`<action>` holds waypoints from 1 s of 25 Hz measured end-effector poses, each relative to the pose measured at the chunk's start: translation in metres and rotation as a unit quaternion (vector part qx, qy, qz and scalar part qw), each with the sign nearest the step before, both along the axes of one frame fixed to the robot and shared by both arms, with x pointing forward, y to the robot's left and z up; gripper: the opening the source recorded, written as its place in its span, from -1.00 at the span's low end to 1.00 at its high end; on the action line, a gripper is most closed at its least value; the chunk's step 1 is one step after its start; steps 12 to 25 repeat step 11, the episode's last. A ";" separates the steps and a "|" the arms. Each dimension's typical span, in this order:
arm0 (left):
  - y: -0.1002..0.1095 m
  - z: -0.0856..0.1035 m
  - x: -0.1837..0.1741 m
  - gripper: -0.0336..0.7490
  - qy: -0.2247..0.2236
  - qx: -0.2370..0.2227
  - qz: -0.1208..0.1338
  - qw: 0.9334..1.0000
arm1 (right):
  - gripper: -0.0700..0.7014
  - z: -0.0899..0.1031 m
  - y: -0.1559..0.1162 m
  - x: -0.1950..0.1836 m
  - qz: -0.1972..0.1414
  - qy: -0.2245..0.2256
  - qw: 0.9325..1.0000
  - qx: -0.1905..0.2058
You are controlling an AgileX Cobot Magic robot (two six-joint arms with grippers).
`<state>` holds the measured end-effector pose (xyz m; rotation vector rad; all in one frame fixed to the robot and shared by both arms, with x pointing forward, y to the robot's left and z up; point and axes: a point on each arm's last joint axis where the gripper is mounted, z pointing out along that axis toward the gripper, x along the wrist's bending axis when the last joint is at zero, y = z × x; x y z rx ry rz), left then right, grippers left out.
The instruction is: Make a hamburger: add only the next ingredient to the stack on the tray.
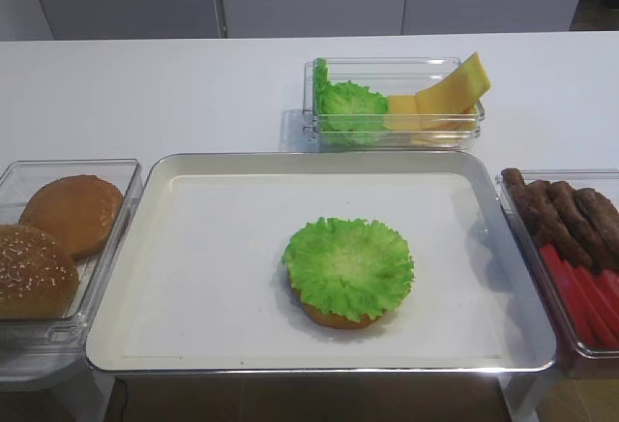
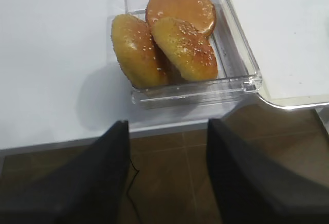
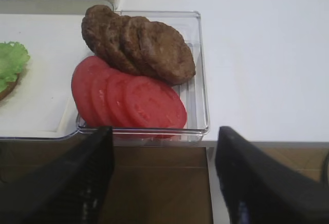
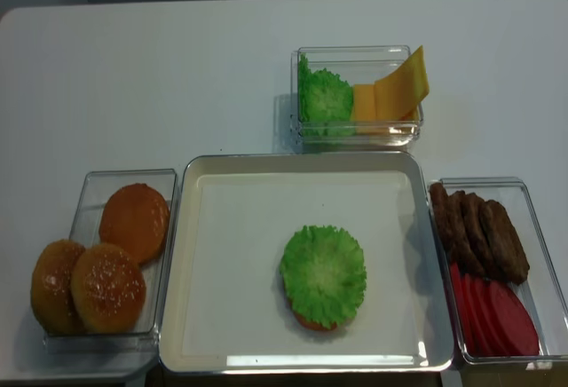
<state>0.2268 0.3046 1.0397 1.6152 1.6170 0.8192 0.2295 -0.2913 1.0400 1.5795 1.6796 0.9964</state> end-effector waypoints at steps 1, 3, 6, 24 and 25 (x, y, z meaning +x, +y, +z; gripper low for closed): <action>0.000 0.000 0.000 0.00 0.000 0.000 0.000 1.000 | 0.44 0.000 0.001 0.000 0.002 0.000 1.000 0.003; 0.000 0.000 0.000 0.00 0.000 0.000 0.000 1.000 | 0.44 0.000 0.001 0.000 0.004 0.000 1.000 0.007; 0.000 0.000 0.000 0.00 0.000 0.000 0.000 1.000 | 0.44 0.000 0.001 0.000 0.004 0.000 1.000 0.007; 0.000 0.000 0.000 0.00 0.000 0.000 0.000 1.000 | 0.44 0.000 0.001 0.000 0.005 0.000 1.000 0.006; 0.000 0.000 0.000 0.00 0.000 0.000 0.000 1.000 | 0.44 0.000 0.001 0.000 0.005 0.000 1.000 0.006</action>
